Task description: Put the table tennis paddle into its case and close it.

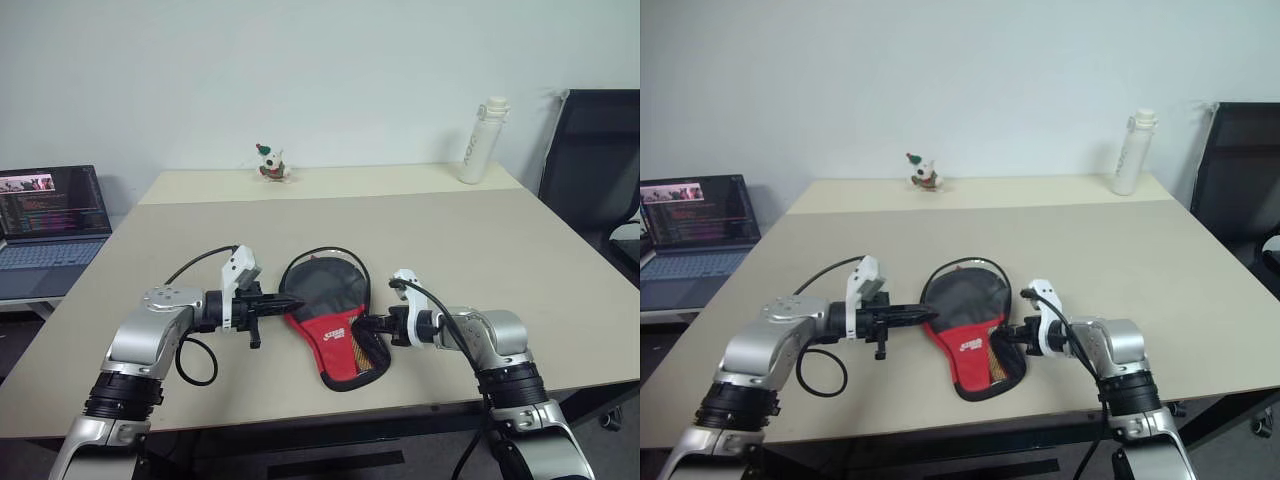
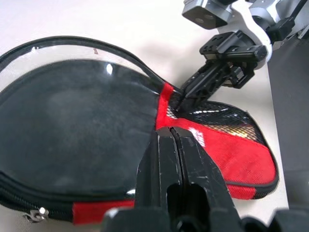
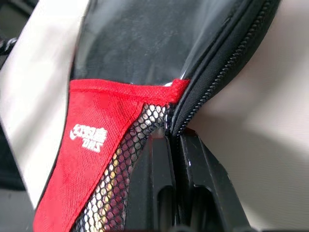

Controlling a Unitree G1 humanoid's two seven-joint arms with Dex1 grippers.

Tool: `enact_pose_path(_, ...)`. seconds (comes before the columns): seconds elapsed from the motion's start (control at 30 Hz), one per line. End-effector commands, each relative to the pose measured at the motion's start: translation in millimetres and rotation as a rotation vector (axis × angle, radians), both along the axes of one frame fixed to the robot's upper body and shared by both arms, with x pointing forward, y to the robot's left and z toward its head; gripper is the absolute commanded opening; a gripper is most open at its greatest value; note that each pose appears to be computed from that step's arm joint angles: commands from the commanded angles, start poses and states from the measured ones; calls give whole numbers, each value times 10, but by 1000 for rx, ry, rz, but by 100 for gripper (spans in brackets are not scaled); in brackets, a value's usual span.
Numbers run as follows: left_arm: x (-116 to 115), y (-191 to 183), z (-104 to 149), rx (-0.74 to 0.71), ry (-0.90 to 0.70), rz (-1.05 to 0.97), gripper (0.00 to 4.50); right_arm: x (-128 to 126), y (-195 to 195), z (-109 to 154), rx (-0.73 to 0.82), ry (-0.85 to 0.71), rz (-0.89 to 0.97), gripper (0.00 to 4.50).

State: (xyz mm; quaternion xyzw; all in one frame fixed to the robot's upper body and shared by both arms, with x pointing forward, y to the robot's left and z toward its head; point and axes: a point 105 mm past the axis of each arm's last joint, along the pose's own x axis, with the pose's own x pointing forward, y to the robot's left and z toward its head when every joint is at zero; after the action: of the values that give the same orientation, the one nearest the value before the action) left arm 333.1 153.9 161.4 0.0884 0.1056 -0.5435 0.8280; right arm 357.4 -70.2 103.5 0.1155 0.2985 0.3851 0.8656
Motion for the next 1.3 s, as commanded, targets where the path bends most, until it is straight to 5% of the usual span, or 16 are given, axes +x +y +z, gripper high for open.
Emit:
enact_pose_path(0.03,11,-75,136,-9,-53,-29,0,81,-249,155,19,-44,-86,1)
enact_pose_path(0.4,42,-88,134,-4,-57,-40,0,-227,-847,311,-28,-24,-180,1)
enact_pose_path(0.87,43,-135,105,-1,-55,-59,0,-223,-513,264,-53,-44,-17,1)
enact_pose_path(1.3,-14,-93,81,4,-48,-42,0,-481,-399,138,-62,-18,129,1)
